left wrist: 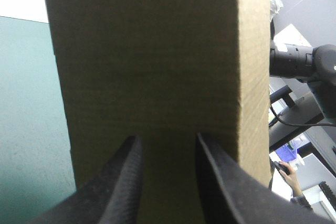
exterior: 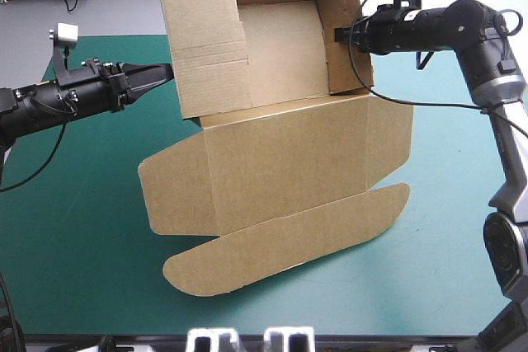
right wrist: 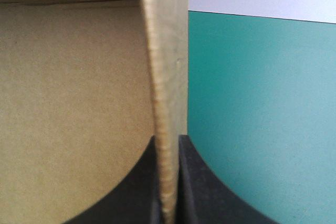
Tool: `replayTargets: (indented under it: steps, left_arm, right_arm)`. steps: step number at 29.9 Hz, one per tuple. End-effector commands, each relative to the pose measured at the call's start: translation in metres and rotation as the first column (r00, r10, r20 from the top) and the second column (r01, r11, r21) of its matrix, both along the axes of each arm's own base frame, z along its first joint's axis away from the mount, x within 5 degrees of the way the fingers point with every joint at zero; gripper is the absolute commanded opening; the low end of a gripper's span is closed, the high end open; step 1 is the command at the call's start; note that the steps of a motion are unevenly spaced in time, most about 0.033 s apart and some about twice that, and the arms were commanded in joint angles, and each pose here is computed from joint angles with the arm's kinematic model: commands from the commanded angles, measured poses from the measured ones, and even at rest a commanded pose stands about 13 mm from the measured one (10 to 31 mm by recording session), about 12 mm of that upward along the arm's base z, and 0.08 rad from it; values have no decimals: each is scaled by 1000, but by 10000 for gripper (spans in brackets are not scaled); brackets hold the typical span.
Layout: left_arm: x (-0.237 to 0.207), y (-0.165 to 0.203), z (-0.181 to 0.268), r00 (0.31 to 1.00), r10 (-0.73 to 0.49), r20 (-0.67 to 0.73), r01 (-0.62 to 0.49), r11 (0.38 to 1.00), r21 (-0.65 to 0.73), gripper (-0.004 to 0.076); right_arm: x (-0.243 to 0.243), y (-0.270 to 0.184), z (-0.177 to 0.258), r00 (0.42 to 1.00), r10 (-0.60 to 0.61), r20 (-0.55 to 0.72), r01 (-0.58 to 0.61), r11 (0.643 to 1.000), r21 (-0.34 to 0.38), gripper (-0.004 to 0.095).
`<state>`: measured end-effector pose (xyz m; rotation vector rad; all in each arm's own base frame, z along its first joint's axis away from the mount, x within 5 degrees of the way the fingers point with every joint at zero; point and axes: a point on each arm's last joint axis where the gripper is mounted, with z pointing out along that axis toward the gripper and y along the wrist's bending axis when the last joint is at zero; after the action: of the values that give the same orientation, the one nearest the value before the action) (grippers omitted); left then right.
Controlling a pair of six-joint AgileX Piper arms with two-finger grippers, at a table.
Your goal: Fold the box
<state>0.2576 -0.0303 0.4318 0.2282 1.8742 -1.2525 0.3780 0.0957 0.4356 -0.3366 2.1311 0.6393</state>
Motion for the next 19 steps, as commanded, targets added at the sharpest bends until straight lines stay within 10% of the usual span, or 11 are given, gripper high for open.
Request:
replayTargets:
  steps: [1,19]
  left_arm:
    - [-17,-8,23,995,-80,66,85,994,-70,245]
    - [-17,-8,22,993,-80,91,84,996,-38,314]
  right_arm:
    - [-13,1,32,994,-21,109,10,995,101,-14]
    - [-1,21,16,996,34,83,-42,993,106,-14]
